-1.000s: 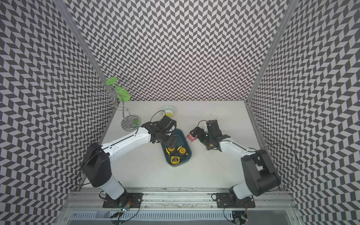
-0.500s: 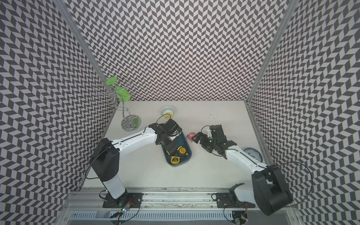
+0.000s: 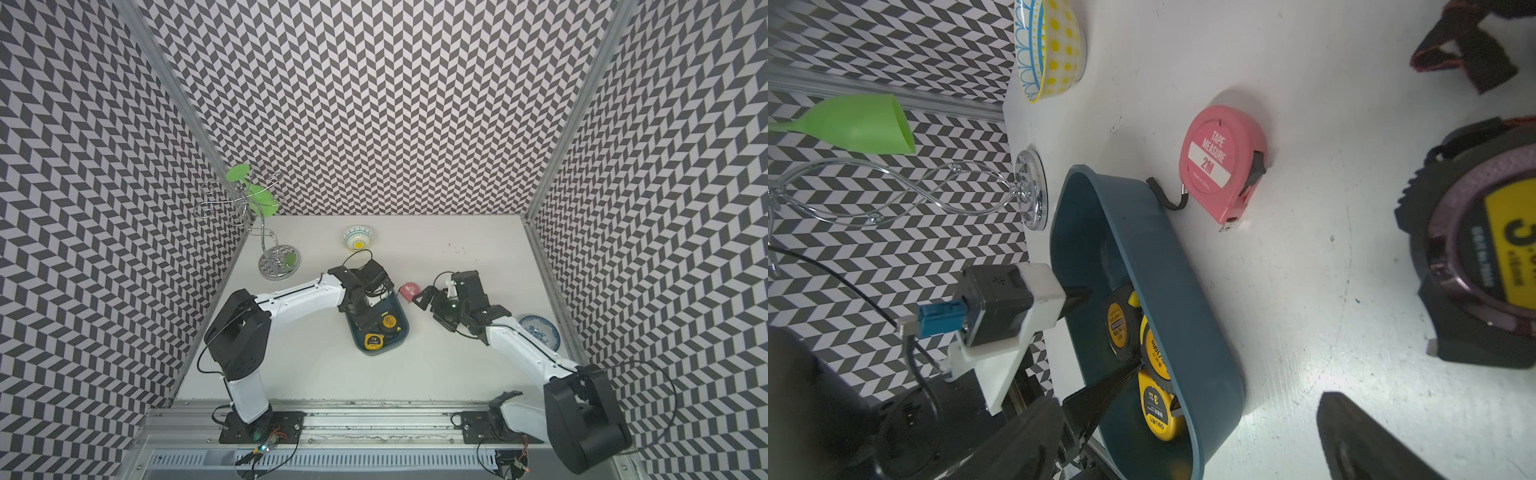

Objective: Take the tape measure out of the storage box
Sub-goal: Pick up the tape measure from the storage box.

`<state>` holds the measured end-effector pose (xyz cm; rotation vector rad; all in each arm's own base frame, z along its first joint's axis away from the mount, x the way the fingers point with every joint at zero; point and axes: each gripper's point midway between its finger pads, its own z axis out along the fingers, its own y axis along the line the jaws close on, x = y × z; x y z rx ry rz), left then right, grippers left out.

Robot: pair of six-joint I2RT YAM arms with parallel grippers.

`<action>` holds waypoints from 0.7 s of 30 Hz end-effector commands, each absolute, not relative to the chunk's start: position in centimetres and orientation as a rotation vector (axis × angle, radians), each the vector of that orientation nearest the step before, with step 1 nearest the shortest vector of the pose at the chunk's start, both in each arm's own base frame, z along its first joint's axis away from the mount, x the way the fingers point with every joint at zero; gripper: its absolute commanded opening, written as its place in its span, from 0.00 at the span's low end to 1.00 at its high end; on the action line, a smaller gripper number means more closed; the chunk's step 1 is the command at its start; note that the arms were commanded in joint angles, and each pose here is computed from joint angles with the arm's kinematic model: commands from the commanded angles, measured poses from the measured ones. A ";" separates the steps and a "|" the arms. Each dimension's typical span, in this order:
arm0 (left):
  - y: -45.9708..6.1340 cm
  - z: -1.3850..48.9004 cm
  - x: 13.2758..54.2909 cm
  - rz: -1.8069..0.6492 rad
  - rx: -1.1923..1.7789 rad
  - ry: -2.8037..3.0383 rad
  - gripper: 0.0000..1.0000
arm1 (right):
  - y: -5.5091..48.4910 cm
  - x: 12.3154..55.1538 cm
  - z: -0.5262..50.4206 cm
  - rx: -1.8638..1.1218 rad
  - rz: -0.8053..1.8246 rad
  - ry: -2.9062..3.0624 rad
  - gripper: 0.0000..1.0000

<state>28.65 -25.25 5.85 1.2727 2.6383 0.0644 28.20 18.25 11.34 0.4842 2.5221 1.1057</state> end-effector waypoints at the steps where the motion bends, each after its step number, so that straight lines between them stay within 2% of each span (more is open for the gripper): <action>1: -25.7 4.8 28.7 0.045 1.297 2.640 0.94 | 18.1 28.3 12.1 0.475 1.134 2.485 1.00; 15: -25.6 2.8 29.7 0.024 1.288 2.675 0.88 | 17.4 28.7 11.8 0.507 1.136 2.477 1.00; 18: -25.6 2.6 29.7 0.019 1.288 2.676 0.85 | 17.4 28.8 11.8 0.507 1.138 2.479 1.00; 21: -25.5 2.5 29.7 0.021 1.278 2.680 0.75 | 17.4 29.0 11.8 0.508 1.140 2.474 1.00</action>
